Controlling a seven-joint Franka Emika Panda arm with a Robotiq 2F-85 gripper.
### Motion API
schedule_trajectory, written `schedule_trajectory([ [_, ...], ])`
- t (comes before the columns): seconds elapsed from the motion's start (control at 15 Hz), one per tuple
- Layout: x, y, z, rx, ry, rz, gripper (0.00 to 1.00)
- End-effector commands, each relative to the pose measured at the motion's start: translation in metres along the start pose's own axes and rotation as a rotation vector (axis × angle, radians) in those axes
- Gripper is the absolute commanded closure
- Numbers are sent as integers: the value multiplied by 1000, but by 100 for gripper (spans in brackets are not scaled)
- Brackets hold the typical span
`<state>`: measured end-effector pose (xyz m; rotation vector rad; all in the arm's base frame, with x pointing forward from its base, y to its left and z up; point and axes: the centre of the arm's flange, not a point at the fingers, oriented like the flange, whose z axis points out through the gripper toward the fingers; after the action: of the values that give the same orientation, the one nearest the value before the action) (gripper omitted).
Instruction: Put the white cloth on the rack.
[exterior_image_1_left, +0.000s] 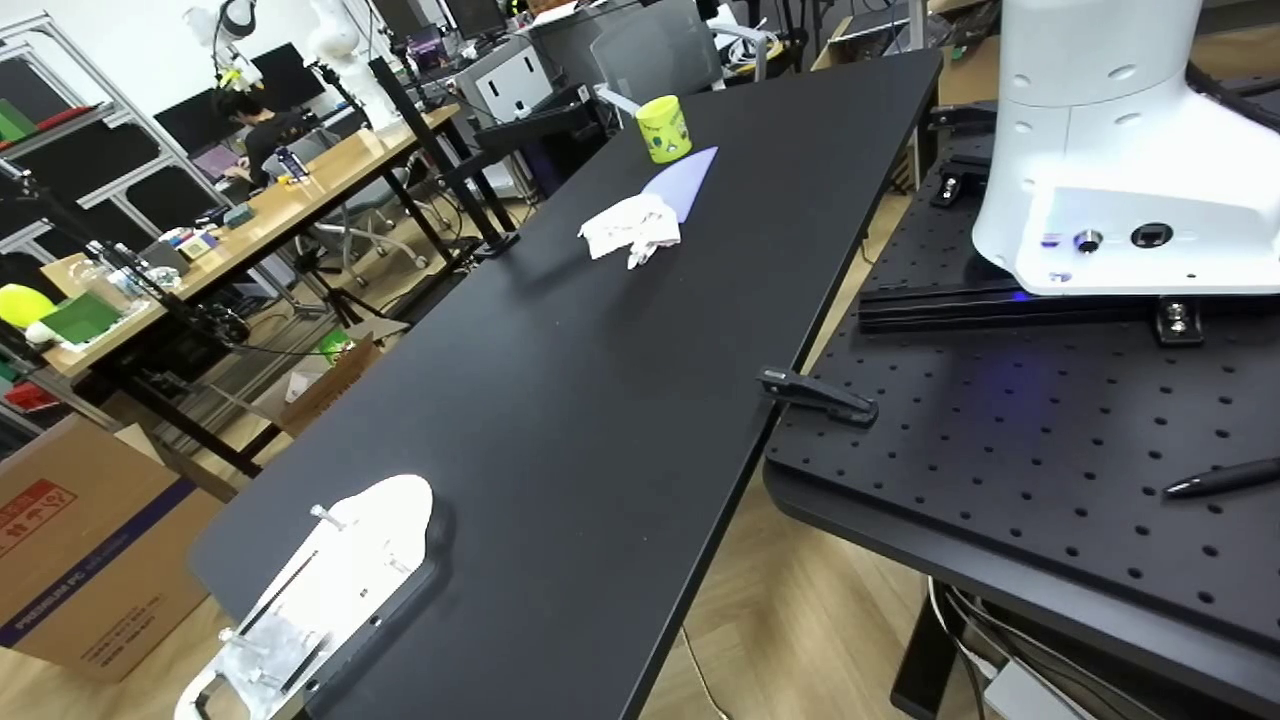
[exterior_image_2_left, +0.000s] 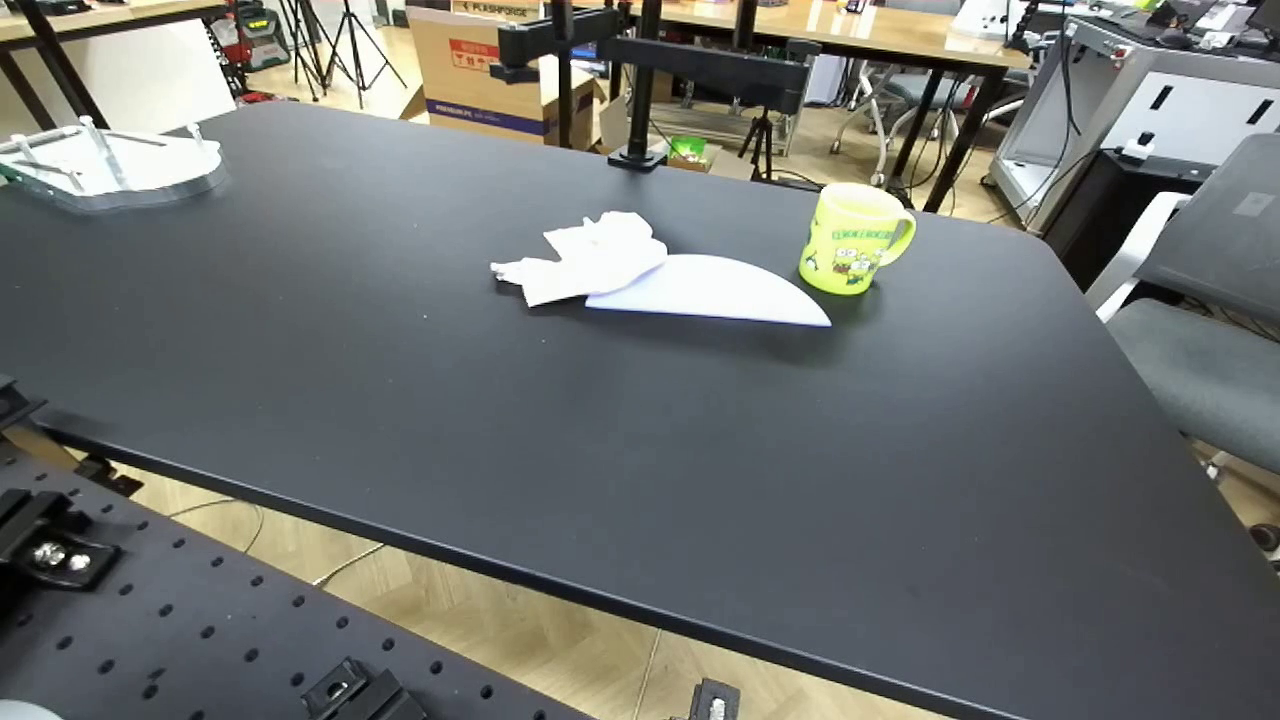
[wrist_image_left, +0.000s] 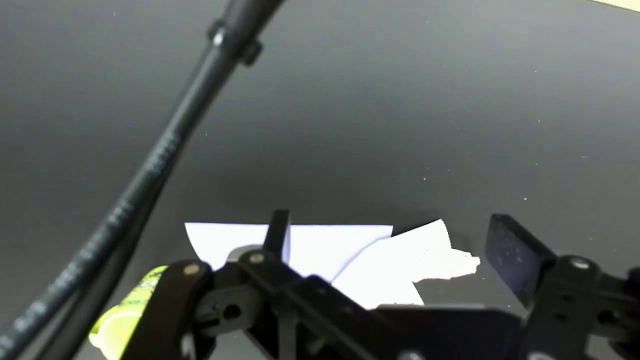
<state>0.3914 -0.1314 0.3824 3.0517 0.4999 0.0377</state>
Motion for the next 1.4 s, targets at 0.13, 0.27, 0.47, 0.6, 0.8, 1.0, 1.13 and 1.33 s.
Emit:
schedule_trajectory([
  [0.13,27,9,10,33,-19,-109,0],
  [0.27,34,11,14,37,-27,-123,0],
  [0.47,46,9,22,-8,-169,-278,0],
  [0.6,60,7,31,31,-176,-394,0],
  [0.8,87,11,41,70,-169,-572,0],
  [1.0,118,13,45,114,-164,-746,0],
  [1.13,97,0,50,96,-150,-703,0],
  [1.33,109,1,54,109,-158,-737,0],
])
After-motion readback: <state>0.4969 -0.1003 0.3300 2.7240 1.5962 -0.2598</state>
